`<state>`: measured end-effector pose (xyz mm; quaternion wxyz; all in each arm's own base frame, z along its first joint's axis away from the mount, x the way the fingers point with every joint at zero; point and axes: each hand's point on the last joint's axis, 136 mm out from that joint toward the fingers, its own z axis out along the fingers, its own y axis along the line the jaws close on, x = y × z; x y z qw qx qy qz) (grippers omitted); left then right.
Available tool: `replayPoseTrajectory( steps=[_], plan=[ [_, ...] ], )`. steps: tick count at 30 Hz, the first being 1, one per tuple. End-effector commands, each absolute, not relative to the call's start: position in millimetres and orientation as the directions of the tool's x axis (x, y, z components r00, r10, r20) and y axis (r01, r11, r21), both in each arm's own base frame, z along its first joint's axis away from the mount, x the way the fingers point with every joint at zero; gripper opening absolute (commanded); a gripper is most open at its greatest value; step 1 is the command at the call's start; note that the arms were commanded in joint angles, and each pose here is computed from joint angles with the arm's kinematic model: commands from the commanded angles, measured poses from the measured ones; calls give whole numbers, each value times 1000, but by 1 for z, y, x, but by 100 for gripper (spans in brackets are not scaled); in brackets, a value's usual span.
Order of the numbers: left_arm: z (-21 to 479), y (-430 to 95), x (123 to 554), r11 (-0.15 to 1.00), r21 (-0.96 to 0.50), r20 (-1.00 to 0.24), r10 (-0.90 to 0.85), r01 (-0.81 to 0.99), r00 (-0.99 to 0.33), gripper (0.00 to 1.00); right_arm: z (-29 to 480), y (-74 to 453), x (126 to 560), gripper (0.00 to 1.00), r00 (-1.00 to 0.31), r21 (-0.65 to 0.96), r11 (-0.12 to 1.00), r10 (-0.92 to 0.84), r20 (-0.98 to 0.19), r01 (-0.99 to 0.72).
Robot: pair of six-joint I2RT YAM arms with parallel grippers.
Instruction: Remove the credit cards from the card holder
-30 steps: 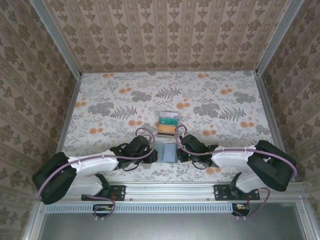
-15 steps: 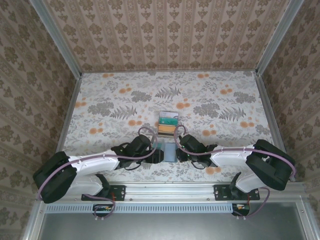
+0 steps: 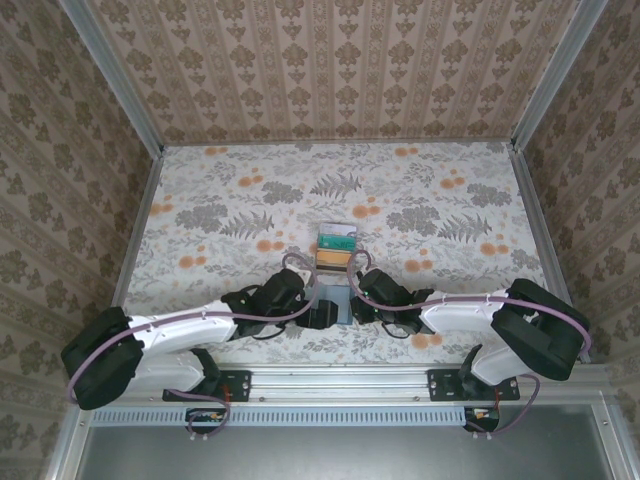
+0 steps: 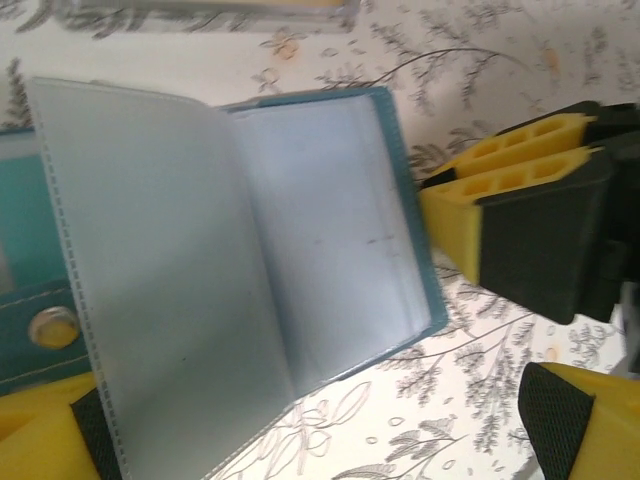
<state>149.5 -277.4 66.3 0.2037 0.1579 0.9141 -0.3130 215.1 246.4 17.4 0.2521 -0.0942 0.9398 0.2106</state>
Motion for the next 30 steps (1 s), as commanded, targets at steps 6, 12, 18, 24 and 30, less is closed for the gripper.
replayPoseTrajectory(
  steps=[6, 12, 18, 24, 30],
  plan=[
    [80, -302, 147, 690, -550, -492, 187, 470, -850, 96, 13, 248, 212, 19, -864, 359, 896, -52, -501, -262],
    [80, -322, 146, 657, -579, -488, 195, 483, -850, 84, 31, 236, 217, 20, -830, 373, 899, 21, -558, -229],
    [74, -335, 142, 636, -598, -474, 208, 487, -855, 70, 49, 220, 216, 21, -796, 387, 898, 73, -601, -210],
    [74, -321, 148, 682, -560, -486, 191, 471, -853, 58, 61, 219, 213, 22, -789, 418, 884, 98, -606, -211],
    [69, -276, 162, 751, -524, -484, 125, 402, -866, 40, 79, 240, 215, 22, -798, 509, 829, 135, -588, -234]
  ],
)
